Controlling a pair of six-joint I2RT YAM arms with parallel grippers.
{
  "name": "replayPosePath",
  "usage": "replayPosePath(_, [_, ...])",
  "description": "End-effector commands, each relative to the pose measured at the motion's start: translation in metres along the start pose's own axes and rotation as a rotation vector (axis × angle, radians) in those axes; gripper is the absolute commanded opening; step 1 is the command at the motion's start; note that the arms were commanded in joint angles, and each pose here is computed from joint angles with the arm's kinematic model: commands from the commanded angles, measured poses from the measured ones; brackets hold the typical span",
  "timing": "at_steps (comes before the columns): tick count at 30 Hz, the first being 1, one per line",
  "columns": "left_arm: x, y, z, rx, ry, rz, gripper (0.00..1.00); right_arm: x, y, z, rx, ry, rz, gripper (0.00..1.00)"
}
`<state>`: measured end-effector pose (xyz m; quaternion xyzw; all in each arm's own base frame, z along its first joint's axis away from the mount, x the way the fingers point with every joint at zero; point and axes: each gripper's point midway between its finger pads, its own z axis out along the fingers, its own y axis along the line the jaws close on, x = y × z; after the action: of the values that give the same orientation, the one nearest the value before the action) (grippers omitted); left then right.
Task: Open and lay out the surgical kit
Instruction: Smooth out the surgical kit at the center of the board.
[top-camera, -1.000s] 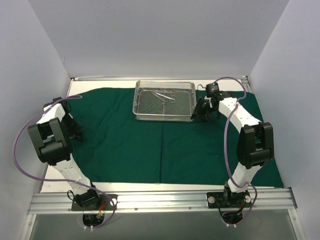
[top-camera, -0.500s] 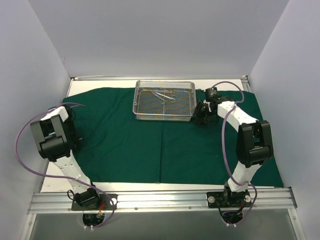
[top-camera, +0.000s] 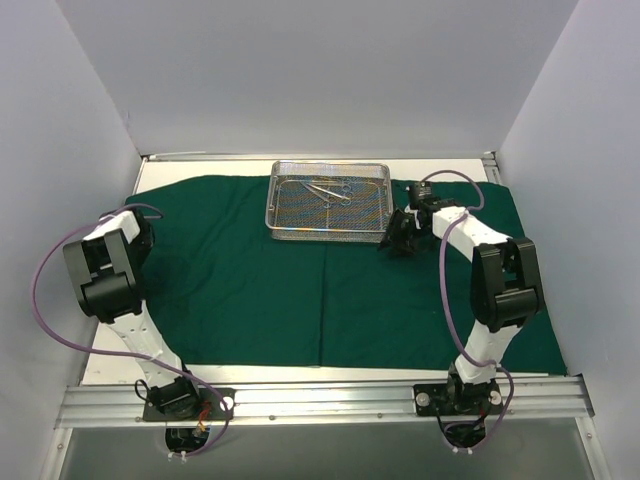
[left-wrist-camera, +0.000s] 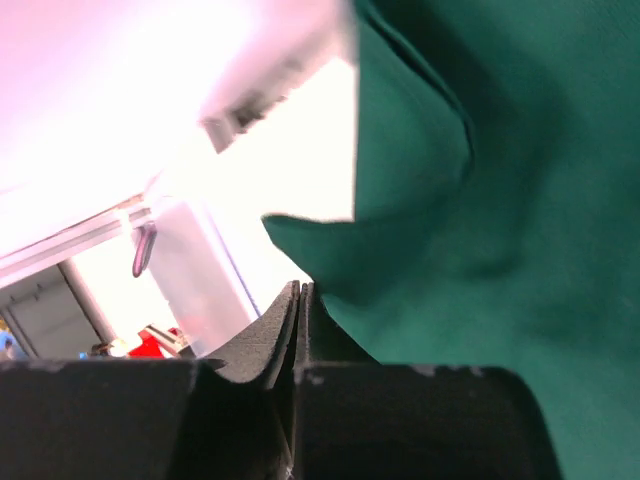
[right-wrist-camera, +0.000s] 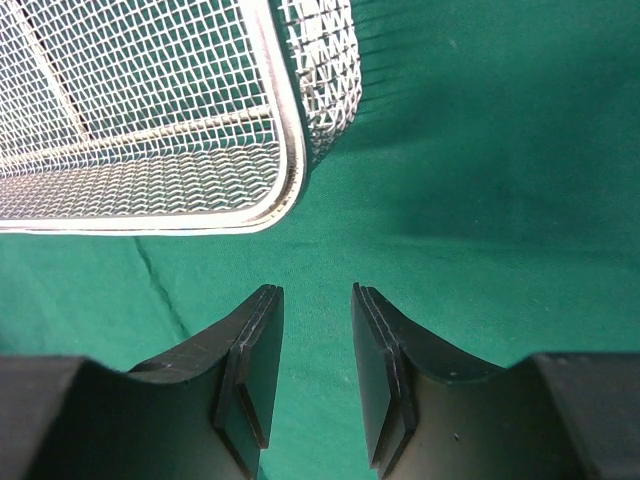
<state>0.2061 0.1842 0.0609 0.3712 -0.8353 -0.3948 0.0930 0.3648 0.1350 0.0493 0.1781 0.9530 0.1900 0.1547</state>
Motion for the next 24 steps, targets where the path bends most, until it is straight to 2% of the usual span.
replayPosePath(1, [-0.010, 0.062, -0.026, -0.212, -0.117, -0.118, 0.02, -0.005, 0.003, -0.006, -0.029, -0.008, -0.012, 0.34])
replayPosePath(5, [-0.012, 0.060, -0.039, -0.182, -0.159, -0.112, 0.02, -0.006, -0.002, -0.008, -0.040, -0.010, 0.003, 0.34])
replayPosePath(9, [-0.017, 0.022, -0.075, -0.061, -0.290, 0.019, 0.02, -0.008, -0.008, -0.011, -0.040, -0.016, 0.004, 0.34])
replayPosePath(12, [-0.015, -0.025, -0.094, 0.104, -0.326, 0.184, 0.02, -0.010, -0.013, -0.011, -0.037, -0.015, 0.006, 0.34])
replayPosePath(13, [-0.015, -0.047, -0.099, 0.203, -0.333, 0.241, 0.02, -0.011, -0.014, -0.011, -0.039, -0.015, 0.007, 0.34])
replayPosePath(16, [-0.015, -0.070, -0.096, 0.267, -0.329, 0.327, 0.02, -0.014, -0.018, -0.012, -0.047, -0.014, 0.019, 0.34])
replayPosePath(21, [-0.019, -0.086, -0.075, 0.231, -0.320, 0.398, 0.02, -0.027, -0.035, -0.015, -0.043, -0.030, 0.040, 0.33])
replayPosePath(24, [-0.022, -0.108, -0.074, 0.327, -0.342, 0.466, 0.02, -0.031, -0.040, -0.016, -0.053, -0.029, 0.054, 0.33])
